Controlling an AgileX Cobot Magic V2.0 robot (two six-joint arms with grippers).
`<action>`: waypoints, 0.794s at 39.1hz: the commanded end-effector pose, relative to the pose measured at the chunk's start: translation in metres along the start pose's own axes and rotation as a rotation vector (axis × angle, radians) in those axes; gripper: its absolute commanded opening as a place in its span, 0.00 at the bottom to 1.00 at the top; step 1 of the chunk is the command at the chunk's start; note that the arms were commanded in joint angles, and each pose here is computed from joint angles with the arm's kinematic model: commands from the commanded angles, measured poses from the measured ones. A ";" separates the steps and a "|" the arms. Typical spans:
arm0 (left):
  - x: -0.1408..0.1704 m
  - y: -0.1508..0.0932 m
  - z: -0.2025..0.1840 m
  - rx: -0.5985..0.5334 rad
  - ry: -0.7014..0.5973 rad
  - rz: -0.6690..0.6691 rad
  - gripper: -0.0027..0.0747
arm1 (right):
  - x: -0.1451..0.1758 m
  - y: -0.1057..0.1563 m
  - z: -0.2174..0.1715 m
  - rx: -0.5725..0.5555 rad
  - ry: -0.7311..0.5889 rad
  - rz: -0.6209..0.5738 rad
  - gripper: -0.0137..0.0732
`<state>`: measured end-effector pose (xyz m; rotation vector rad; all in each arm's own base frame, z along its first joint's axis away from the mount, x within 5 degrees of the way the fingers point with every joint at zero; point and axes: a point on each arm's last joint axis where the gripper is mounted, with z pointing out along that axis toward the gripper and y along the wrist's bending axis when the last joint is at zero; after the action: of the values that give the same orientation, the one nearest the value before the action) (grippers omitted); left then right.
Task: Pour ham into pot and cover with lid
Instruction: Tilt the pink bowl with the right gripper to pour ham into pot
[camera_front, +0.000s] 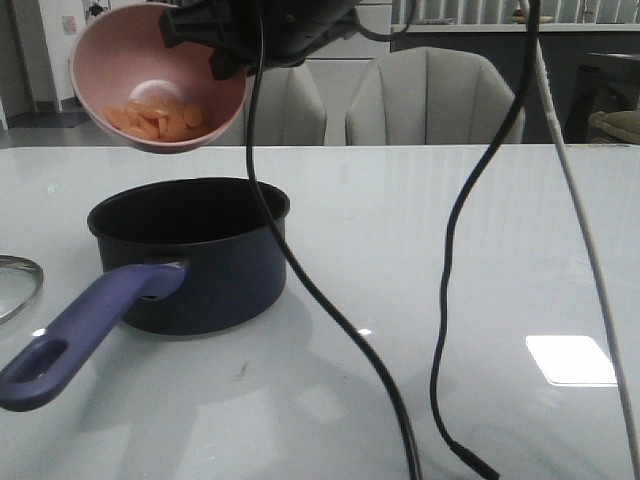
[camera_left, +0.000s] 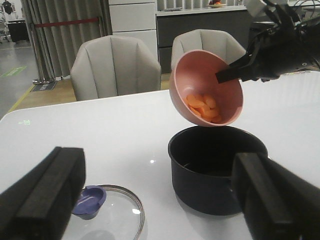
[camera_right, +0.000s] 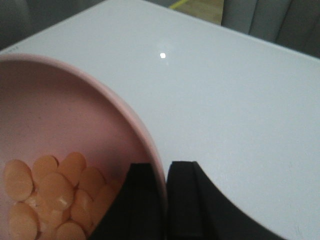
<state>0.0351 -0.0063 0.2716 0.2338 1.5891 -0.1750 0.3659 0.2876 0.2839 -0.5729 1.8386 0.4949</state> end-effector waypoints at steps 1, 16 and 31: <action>-0.015 -0.001 -0.002 0.014 -0.098 -0.007 0.84 | -0.044 0.006 -0.027 -0.050 -0.258 -0.038 0.30; -0.015 -0.001 -0.002 0.014 -0.098 -0.007 0.84 | -0.047 0.005 -0.029 -0.041 -0.362 -0.093 0.30; -0.015 -0.001 -0.002 0.014 -0.098 -0.007 0.84 | -0.053 -0.006 -0.031 -0.007 -0.436 -0.069 0.30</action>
<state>0.0351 -0.0063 0.2716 0.2338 1.5891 -0.1750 0.3692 0.2819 0.2931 -0.5642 1.5945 0.4944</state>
